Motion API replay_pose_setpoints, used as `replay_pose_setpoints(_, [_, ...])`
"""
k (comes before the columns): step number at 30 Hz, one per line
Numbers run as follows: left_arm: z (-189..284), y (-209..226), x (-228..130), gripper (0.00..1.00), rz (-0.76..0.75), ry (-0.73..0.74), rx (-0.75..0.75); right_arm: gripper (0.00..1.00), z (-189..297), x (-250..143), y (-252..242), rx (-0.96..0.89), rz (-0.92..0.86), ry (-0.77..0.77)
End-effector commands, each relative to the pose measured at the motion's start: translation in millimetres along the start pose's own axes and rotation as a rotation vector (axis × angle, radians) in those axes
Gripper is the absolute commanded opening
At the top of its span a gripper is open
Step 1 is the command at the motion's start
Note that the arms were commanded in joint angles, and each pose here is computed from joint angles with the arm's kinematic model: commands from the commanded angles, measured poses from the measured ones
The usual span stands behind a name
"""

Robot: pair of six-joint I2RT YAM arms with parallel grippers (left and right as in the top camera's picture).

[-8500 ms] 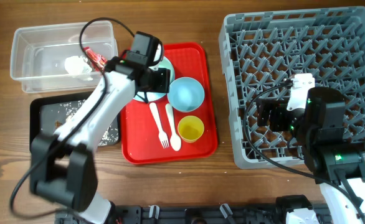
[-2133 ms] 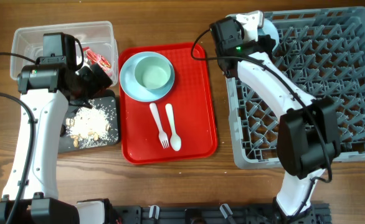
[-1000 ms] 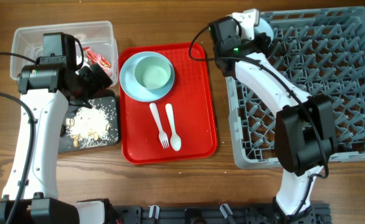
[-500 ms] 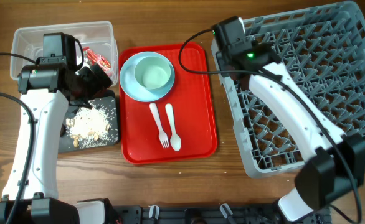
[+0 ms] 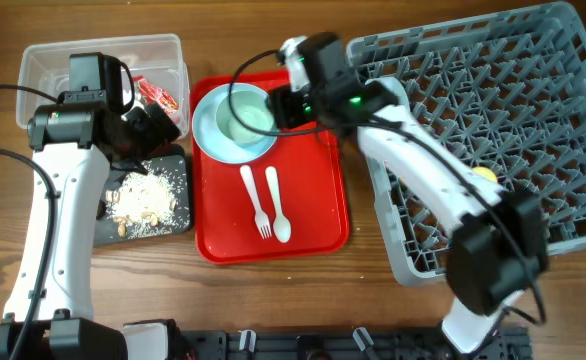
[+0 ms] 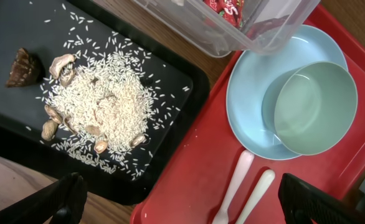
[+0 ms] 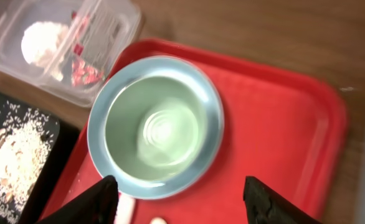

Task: Sort waste into correct bins and load items into the dishwasher rack
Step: 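Place the light blue bowl upside down in the rack's top row, then grasp the green bowl off the blue plate with the right gripper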

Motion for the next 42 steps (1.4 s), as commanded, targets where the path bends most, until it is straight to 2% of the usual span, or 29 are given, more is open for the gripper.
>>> replay_pose_setpoints(1, [3,16,8,1.00,0.022,-0.060,0.086,0.64,-29,-16,2,-0.053,-0.082,0.057])
replay_pose_setpoints(5, [4,35,21,1.00,0.087,-0.070,0.132,0.61,-52,-30,0,-0.061,-0.172,0.091])
replay_pose_setpoints(10, [4,40,26,1.00,0.110,-0.069,0.133,0.49,-80,-49,2,-0.038,-0.302,0.140])
replay_pose_setpoints(15, [4,40,26,1.00,0.110,-0.069,0.133,0.42,-95,-58,6,-0.032,-0.376,0.155])
replay_pose_setpoints(17, [4,40,26,1.00,0.110,-0.069,0.133,0.33,-97,-57,9,-0.030,-0.367,0.146])
replay_pose_setpoints(19, [4,40,26,1.00,0.110,-0.069,0.133,0.15,-97,-56,9,-0.029,-0.367,0.140])
replay_pose_setpoints(21, [4,40,26,1.00,0.110,-0.069,0.133,0.04,-97,-56,9,-0.030,-0.368,0.143])
replay_pose_setpoints(25, [4,40,26,1.00,0.110,-0.069,0.133,0.04,-97,-60,5,-0.063,-0.367,0.155])
replay_pose_setpoints(29, [4,40,26,1.00,0.110,-0.069,0.133,0.04,-73,-61,-19,-0.237,-0.362,0.180])
replay_pose_setpoints(38, [4,40,26,1.00,0.110,-0.069,0.133,0.04,38,-3,-61,-0.338,-0.203,0.000])
replay_pose_setpoints(42, [4,40,26,1.00,0.110,-0.069,0.133,0.04,101,3,-106,-0.603,-0.142,-0.028])
Point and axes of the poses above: each gripper's point midway between its finger pads, its own z axis back along the fingers, its own y axis along the line the jaws close on, x = y × z, the point moved 5 cm from there along z, back along the fingers, and after that the axes turned 15 degrees about z, right-handed, at the moved point
